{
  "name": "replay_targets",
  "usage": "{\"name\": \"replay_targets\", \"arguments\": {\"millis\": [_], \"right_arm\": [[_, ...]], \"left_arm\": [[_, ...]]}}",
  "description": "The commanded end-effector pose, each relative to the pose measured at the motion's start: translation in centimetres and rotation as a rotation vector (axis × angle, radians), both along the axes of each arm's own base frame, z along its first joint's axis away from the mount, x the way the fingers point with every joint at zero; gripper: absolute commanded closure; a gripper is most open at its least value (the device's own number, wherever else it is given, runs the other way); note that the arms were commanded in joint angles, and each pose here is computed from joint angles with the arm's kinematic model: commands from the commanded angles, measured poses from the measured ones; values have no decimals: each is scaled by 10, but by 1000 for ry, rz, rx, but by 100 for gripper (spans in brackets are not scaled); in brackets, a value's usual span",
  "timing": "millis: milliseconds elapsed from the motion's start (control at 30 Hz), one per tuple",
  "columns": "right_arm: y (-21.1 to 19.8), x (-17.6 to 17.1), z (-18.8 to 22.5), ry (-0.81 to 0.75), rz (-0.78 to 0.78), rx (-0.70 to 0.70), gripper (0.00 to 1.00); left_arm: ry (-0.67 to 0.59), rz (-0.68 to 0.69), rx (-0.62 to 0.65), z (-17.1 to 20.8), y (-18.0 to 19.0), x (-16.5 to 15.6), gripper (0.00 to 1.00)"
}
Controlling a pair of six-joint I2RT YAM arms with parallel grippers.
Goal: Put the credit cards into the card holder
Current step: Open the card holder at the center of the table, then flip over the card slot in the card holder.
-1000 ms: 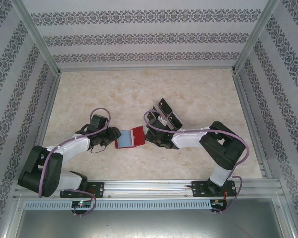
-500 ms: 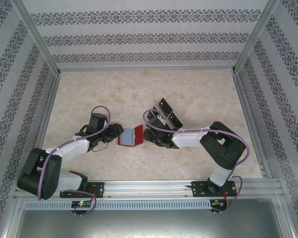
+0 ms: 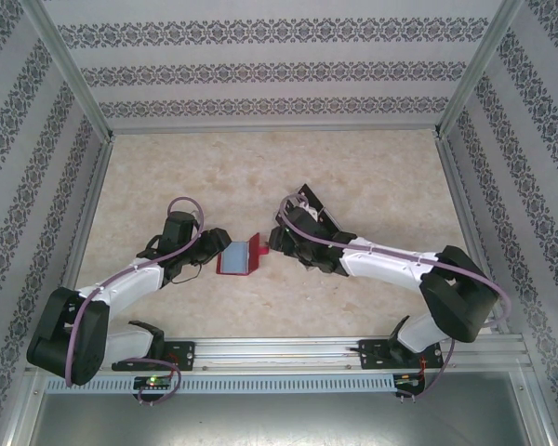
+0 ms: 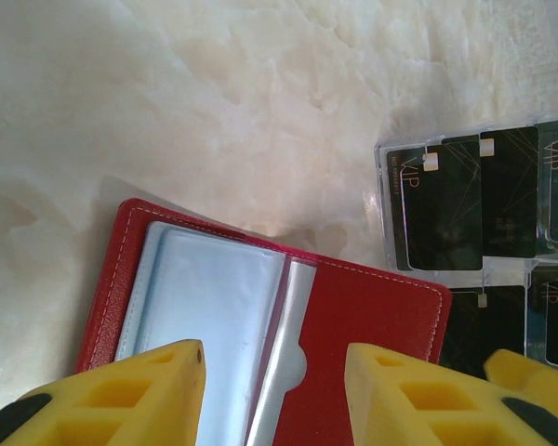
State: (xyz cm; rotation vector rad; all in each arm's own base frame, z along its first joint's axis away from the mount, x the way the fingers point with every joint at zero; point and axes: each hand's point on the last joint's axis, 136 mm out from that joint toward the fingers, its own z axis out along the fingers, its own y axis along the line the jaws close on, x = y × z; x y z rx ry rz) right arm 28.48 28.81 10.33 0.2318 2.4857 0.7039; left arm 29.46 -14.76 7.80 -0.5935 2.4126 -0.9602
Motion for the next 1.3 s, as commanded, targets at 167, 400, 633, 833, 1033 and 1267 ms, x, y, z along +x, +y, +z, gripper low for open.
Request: {"name": "replay_targets", "arguments": {"millis": [167, 400, 633, 833, 1033, 1267], "right_arm": [[70, 0, 38, -43, 204, 82, 49], [109, -10, 52, -37, 288, 116, 53], [132, -17, 13, 74, 319, -9, 48], [135, -15, -25, 125, 319, -229, 43], [137, -16, -40, 129, 322, -332, 43], [139, -20, -57, 163, 341, -417, 45]], "left_arm": [[-28, 45, 3, 5, 9, 1, 56], [17, 148, 99, 5, 34, -7, 54], [53, 296, 176, 8, 78, -5, 46], [76, 307, 162, 7, 91, 6, 43], [70, 328, 130, 5, 95, 9, 42], [63, 332, 102, 4, 94, 9, 42]]}}
